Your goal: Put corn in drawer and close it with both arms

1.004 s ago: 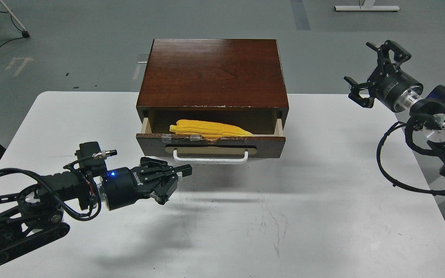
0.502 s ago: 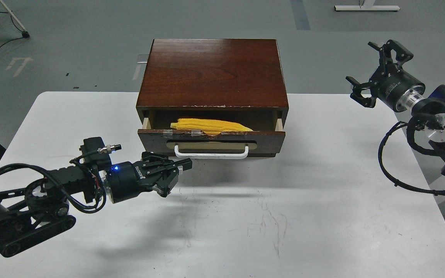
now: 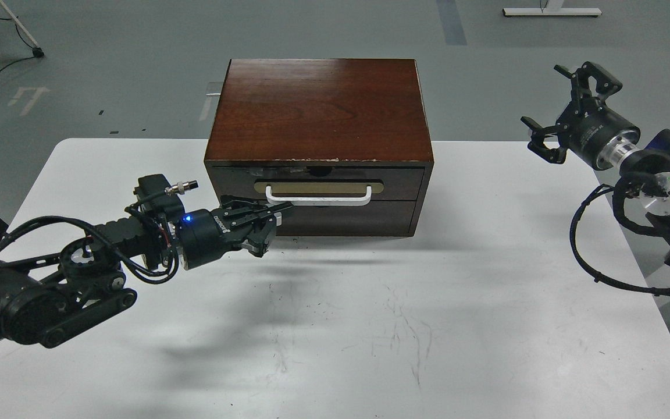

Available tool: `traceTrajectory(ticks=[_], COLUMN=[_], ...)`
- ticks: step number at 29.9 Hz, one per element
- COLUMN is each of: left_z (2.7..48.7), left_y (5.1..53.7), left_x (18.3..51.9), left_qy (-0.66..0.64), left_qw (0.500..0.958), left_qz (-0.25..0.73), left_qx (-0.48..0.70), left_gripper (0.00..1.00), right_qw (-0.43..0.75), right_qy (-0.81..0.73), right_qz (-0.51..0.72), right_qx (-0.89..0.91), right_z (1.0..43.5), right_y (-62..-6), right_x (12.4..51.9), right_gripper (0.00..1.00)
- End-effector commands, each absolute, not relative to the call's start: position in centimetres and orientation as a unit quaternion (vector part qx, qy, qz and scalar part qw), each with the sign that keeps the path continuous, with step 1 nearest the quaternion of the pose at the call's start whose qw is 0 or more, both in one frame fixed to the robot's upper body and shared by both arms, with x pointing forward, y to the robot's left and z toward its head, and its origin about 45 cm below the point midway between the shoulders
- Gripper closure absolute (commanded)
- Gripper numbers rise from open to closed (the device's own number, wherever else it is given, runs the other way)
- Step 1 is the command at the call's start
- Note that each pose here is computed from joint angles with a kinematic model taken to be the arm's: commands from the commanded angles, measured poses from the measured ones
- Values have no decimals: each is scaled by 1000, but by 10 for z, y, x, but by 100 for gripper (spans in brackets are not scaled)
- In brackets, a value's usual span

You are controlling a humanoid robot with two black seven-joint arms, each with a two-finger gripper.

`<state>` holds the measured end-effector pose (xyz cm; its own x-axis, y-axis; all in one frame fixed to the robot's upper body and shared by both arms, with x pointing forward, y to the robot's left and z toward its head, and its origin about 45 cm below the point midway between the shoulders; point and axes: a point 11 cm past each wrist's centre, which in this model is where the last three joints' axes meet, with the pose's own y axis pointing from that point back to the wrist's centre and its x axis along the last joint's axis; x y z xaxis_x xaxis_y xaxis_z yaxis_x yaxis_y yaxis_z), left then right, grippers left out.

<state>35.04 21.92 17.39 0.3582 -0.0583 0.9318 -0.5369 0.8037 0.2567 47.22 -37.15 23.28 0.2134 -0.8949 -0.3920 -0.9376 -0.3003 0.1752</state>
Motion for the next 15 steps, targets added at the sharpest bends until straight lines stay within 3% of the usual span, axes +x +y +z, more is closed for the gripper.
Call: traceTrajectory(ticks=[1, 5, 6, 7, 8, 9, 15], left_z=[172, 169, 167, 166, 165, 163, 187], left_y=[217, 212, 214, 214, 209, 208, 207], left_x=[355, 351, 347, 342, 334, 328, 291], left_qy=[-543, -539, -537, -533, -526, -520, -486], left_qw=[778, 783, 784, 788, 797, 802, 835], left_qz=[160, 156, 154, 152, 151, 150, 161], left_qx=[273, 269, 271, 267, 257, 251, 202], left_gripper=[100, 100, 87, 56, 17, 3, 2], right_qw=[49, 49, 47, 46, 46, 45, 46], right_qy=[592, 593, 593, 594, 593, 593, 591], right_qz=[214, 215, 217, 218, 218, 219, 215], right_qx=[-775, -775, -774, -773, -774, -773, -776], right_z=[232, 231, 229, 227, 227, 226, 230], right_y=[-374, -375, -375, -376, -376, -376, -374], right_x=[472, 471, 470, 469, 469, 469, 471], right_gripper=[1, 1, 1, 1, 1, 1, 1])
